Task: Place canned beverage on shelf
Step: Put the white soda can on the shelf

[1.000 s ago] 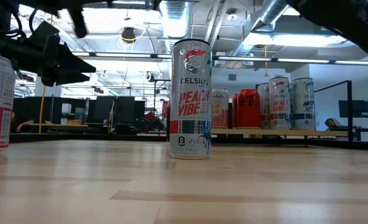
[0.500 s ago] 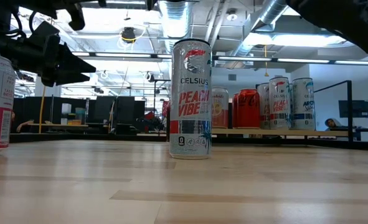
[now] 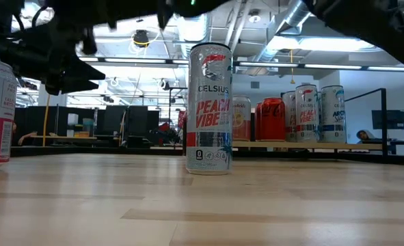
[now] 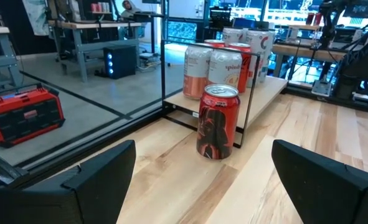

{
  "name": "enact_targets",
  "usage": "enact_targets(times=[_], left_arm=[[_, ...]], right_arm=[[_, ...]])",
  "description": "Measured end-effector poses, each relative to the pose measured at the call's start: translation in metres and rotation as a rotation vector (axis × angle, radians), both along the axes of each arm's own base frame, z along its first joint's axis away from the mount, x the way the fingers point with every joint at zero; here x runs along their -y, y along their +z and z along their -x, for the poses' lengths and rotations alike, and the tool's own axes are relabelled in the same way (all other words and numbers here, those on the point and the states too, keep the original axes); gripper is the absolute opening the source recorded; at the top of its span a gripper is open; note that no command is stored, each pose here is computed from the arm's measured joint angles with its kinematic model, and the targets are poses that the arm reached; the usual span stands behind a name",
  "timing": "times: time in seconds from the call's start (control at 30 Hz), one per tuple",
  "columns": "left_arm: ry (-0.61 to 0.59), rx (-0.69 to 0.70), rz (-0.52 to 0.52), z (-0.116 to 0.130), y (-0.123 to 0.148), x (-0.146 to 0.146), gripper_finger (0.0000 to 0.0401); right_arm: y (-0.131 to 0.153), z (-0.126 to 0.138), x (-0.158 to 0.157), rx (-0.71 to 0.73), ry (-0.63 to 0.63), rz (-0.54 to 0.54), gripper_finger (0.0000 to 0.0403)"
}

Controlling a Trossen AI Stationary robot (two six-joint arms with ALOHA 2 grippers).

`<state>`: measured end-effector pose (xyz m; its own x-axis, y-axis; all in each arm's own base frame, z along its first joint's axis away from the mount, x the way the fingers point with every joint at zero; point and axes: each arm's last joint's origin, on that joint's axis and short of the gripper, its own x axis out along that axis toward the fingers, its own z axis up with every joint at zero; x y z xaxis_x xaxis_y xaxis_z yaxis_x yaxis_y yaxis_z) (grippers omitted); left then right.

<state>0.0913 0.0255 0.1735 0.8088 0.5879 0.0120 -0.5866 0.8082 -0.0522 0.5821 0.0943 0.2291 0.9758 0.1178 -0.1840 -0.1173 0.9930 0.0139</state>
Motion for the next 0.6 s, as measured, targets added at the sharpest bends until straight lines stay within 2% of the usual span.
enact_targets(times=[0.23,0.6], left_arm=[[-0.001,0.000,0.000,0.000,0.000,0.000,0.0361],[0.000,0.000,0.000,0.000,0.000,0.000,0.0361]], right_arm=[[-0.031,-0.007,-0.004,-0.009,0.024,0.016,0.0378],[-0.033,-0.008,-0.001,-0.002,0.024,0.053,0.0376]])
